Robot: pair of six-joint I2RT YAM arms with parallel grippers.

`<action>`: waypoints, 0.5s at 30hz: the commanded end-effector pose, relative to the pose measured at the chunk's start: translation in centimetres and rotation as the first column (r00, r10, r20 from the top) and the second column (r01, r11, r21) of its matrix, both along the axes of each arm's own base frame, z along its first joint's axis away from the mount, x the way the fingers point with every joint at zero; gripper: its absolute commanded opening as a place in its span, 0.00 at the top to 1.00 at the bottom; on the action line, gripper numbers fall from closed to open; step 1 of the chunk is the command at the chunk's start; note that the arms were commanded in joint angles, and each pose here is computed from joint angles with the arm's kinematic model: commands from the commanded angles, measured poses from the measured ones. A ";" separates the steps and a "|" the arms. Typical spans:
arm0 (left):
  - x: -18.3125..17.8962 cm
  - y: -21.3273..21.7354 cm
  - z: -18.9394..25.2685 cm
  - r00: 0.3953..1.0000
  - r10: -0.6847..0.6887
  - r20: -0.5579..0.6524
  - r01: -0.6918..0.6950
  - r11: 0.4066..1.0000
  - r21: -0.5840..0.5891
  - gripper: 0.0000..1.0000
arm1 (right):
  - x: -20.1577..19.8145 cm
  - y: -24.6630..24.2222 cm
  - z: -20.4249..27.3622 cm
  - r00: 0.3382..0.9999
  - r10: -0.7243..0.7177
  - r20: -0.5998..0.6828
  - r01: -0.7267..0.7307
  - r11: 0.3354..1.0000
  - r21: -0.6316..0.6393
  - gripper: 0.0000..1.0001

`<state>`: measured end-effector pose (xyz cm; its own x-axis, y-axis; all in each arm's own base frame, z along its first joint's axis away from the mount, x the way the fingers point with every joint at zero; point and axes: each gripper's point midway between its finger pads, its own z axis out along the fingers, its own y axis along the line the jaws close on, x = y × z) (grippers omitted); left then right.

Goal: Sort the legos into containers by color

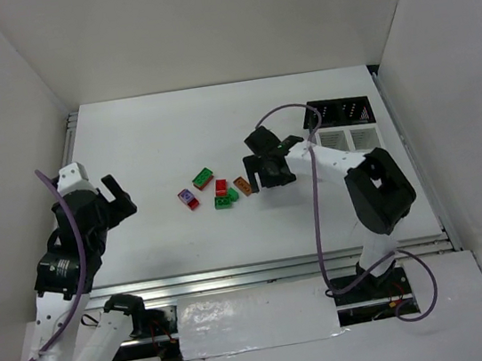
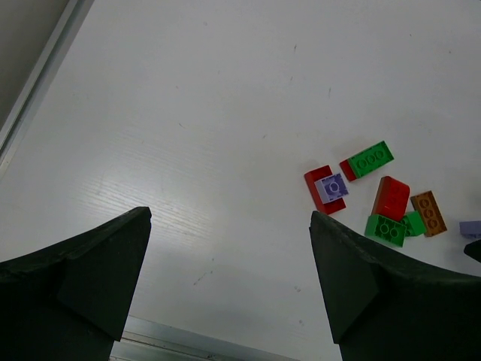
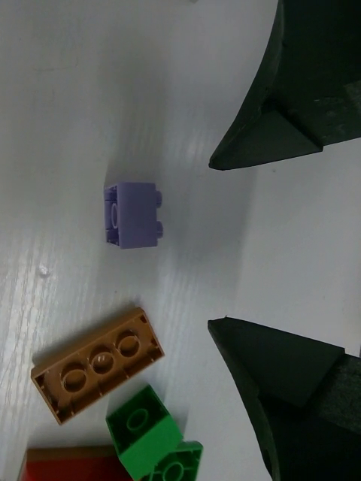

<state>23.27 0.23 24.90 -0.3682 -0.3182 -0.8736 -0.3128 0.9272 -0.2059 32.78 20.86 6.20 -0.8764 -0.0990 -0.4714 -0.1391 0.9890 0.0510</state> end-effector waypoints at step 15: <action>1.0 -1.4 0.6 0.997 -0.077 0.032 0.077 0.997 -0.017 0.01 | 6.3 0.7 -2.0 0.998 0.061 0.032 -0.063 0.997 0.042 0.29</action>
<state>23.62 -0.76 24.71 -0.3908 -0.3181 -0.8637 -0.2693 0.9368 -0.2232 37.01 21.07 3.47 -0.8728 -0.1380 -0.4682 -0.1850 0.9812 0.0556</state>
